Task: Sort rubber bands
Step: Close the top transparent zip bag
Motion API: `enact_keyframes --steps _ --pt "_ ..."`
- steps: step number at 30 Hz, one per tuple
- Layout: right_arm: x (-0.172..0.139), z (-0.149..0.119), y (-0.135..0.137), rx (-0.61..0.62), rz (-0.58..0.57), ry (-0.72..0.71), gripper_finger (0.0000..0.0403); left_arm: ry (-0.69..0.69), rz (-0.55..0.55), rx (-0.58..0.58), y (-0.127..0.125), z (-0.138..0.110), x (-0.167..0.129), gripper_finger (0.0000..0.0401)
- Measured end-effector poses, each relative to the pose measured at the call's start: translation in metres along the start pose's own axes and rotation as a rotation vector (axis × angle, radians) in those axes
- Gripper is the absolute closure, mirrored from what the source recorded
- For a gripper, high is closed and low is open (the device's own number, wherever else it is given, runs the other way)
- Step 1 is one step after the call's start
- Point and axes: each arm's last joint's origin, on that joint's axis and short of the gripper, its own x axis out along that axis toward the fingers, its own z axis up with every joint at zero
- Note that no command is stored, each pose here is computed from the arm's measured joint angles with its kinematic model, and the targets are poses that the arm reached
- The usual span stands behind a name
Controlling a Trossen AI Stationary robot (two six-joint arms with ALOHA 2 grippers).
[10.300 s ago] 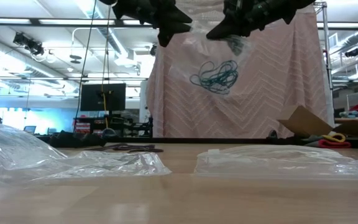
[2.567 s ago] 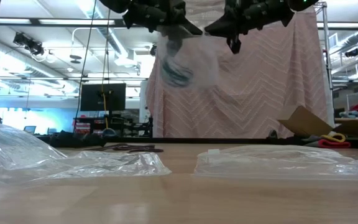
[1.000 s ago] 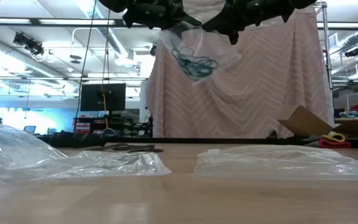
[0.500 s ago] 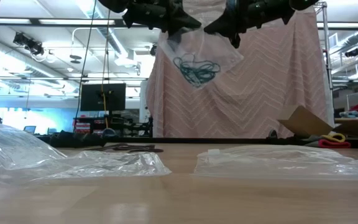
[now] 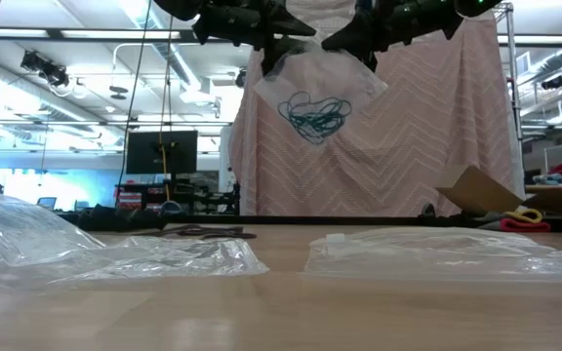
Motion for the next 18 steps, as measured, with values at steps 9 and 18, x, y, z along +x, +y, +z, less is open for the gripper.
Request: enact_keyframes --steps 9,18 --pt "-0.0001 0.0002 0.0002 -0.001 0.006 -0.001 0.0403 -0.026 0.039 0.012 0.0008 0.0024 0.0 0.027" --pt "-0.0002 0.0002 0.0003 0.01 0.007 -0.001 0.0403 -0.052 0.035 0.027 0.0003 0.0053 -0.0001 0.0289"
